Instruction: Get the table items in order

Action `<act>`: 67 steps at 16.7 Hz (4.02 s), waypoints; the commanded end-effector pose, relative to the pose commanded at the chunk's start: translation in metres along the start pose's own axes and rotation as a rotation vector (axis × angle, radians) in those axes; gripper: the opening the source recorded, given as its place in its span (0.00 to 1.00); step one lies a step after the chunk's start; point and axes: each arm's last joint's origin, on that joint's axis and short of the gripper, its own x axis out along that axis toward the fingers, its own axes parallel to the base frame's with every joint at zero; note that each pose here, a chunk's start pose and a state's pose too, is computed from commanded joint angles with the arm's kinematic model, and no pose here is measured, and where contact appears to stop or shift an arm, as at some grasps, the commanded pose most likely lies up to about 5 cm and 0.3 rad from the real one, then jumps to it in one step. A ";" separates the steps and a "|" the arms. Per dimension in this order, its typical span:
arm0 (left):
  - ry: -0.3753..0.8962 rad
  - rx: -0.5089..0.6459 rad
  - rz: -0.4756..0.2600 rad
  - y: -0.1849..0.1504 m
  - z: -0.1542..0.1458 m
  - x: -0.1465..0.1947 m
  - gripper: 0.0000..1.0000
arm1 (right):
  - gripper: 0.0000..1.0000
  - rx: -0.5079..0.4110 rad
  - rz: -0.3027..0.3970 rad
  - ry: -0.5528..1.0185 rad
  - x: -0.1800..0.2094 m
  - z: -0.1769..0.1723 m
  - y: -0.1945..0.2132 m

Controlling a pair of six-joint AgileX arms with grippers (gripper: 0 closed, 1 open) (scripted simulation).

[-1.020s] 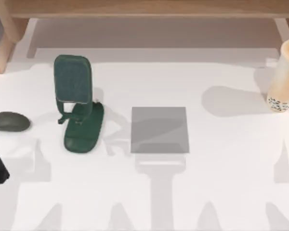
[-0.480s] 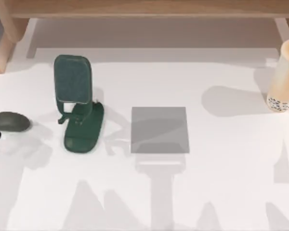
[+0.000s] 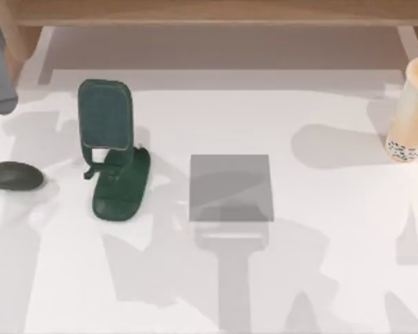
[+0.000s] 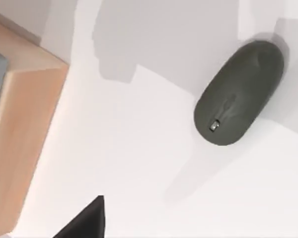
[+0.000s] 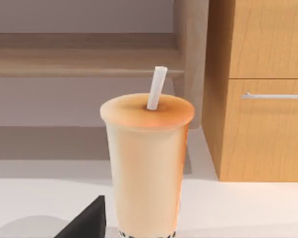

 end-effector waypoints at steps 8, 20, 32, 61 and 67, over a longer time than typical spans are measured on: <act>0.064 0.431 -0.413 0.059 0.018 0.098 1.00 | 1.00 0.000 0.000 0.000 0.000 0.000 0.000; 0.056 0.500 -0.485 0.056 0.017 0.136 1.00 | 1.00 0.000 0.000 0.000 0.000 0.000 0.000; 0.055 0.501 -0.480 0.026 0.004 0.196 0.92 | 1.00 0.000 0.000 0.000 0.000 0.000 0.000; 0.056 0.502 -0.483 0.059 0.018 0.132 0.00 | 1.00 0.000 0.000 0.000 0.000 0.000 0.000; 0.056 0.499 -0.476 0.070 0.022 0.100 0.00 | 1.00 0.000 0.000 0.000 0.000 0.000 0.000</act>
